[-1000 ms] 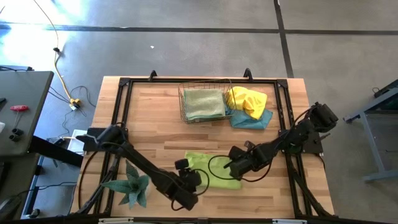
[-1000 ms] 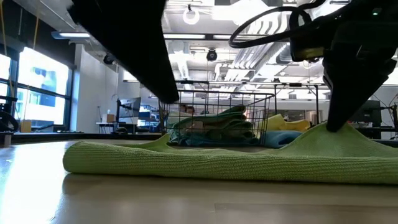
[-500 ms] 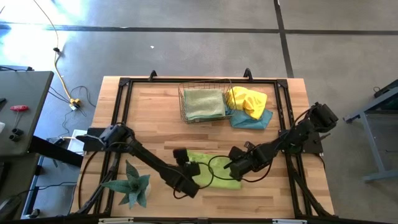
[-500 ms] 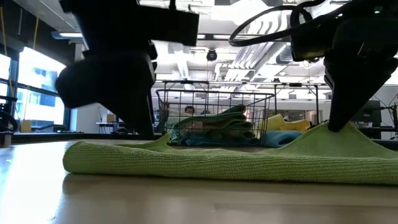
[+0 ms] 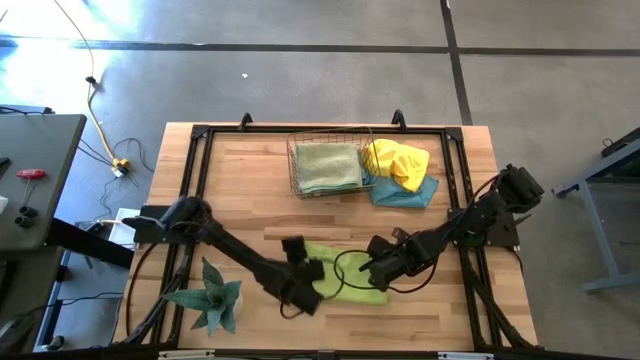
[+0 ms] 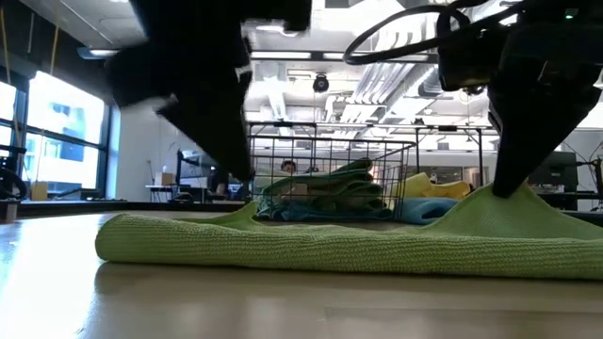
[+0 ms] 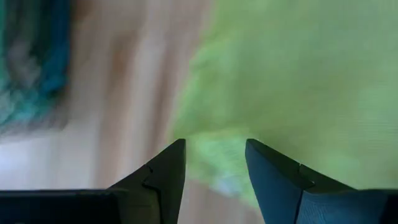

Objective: Fold microfiber towels
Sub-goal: Fold the green towel

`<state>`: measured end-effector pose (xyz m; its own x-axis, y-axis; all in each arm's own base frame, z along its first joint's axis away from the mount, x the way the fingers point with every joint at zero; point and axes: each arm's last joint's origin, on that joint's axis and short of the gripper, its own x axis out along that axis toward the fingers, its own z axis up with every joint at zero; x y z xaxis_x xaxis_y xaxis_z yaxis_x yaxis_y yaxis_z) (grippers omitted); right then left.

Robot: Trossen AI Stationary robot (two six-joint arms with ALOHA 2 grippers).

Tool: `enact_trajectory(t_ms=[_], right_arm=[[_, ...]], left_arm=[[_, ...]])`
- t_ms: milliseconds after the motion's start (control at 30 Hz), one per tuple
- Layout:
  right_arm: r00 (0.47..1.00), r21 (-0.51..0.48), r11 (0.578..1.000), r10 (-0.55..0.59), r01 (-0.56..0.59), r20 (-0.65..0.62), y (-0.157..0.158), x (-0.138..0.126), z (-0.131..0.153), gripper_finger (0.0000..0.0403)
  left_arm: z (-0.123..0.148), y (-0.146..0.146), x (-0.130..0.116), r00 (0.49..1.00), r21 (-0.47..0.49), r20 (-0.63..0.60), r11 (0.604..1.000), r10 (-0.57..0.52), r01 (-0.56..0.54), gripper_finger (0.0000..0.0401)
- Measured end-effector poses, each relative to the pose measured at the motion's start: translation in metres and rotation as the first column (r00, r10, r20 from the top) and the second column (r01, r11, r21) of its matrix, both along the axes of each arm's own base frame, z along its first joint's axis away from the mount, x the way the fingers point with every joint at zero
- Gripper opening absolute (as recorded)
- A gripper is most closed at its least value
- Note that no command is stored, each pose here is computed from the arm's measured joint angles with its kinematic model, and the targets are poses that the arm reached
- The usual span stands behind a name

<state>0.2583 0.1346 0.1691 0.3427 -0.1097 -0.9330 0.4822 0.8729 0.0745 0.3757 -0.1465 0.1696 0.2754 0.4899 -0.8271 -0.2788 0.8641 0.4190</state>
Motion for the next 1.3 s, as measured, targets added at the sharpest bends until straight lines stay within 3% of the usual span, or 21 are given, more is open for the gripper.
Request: enact_trajectory(t_ms=[200, 500, 667, 867, 1100, 1300], right_arm=[[1.000, -0.004, 1.000, -0.002, 0.002, 0.016, 0.000, 0.001, 0.000, 0.0000], [1.000, -0.004, 1.000, -0.002, 0.002, 0.025, 0.000, 0.002, 0.001, 0.0000], [1.000, -0.003, 1.000, 0.004, -0.003, 0.028, 0.002, 0.001, 0.001, 0.0000], [1.000, -0.003, 1.000, 0.004, -0.004, 0.027, 0.002, 0.001, 0.001, 0.0000], [1.000, -0.011, 1.000, 0.002, -0.001, 0.029, 0.002, 0.001, 0.001, 0.0000], [1.000, 0.012, 1.000, -0.018, 0.018, 0.005, 0.001, -0.001, 0.001, 0.0000]], left_arm=[[0.002, -0.021, 0.011, 0.977, -0.040, 0.087, 0.979, -0.195, 0.199, 0.0156], [-0.022, 0.006, 0.020, 0.995, -0.041, 0.002, 0.994, -0.097, 0.097, 0.0156], [-0.023, 0.022, 0.010, 0.991, 0.019, -0.131, 0.999, -0.035, 0.037, 0.0156], [-0.018, 0.033, -0.006, 0.952, 0.095, -0.307, 0.995, -0.009, 0.040, 0.0156], [-0.009, 0.041, -0.013, 0.933, 0.125, -0.360, 0.992, 0.027, 0.019, 0.0156], [0.029, 0.029, -0.007, 0.967, 0.097, -0.255, 0.995, 0.005, 0.020, 0.0156]])
